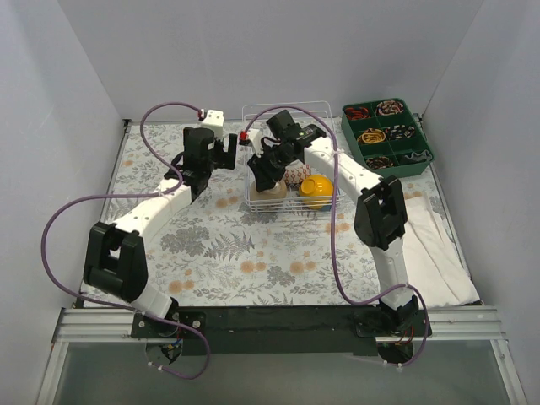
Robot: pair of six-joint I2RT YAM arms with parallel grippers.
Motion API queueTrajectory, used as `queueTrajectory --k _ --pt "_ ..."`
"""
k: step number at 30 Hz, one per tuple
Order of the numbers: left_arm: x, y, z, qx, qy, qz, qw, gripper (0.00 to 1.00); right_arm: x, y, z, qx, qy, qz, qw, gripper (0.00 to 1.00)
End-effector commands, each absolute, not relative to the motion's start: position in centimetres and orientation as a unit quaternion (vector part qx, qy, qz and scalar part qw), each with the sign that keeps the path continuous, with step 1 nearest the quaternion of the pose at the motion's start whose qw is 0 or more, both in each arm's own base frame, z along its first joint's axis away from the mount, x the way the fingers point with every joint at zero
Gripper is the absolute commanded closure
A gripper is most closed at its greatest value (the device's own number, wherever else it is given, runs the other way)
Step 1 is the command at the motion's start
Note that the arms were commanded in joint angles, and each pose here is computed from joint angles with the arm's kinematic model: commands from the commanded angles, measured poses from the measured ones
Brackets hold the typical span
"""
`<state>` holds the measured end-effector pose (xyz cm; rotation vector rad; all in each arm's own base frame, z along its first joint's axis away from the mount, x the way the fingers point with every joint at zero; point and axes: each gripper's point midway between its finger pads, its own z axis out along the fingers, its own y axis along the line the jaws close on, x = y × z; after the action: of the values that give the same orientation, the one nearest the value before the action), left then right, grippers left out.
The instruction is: Load the bowls into the dish rack
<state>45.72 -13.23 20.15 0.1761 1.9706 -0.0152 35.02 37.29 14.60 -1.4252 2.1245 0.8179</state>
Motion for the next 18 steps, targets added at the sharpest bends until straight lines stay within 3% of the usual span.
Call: queueTrajectory --k 1,7,14,18 --pt "44.9 -8.9 27.3 0.050 0.766 0.073 0.637 0.04 36.1 37.7 22.3 -0.513 0.741 0.291 0.320 0.45" --pt "43.7 -5.3 30.0 0.036 0.749 0.087 0.655 0.03 37.4 32.9 24.5 -0.474 0.770 0.227 0.361 0.33" --pt "42.5 -2.0 26.9 -0.009 0.796 0.092 0.598 0.02 41.5 24.0 28.7 -0.382 0.805 0.131 0.434 0.26" --pt "41.8 -1.2 25.8 -0.009 0.808 0.073 0.585 0.02 42.3 17.1 30.3 -0.305 0.824 0.053 0.474 0.15"
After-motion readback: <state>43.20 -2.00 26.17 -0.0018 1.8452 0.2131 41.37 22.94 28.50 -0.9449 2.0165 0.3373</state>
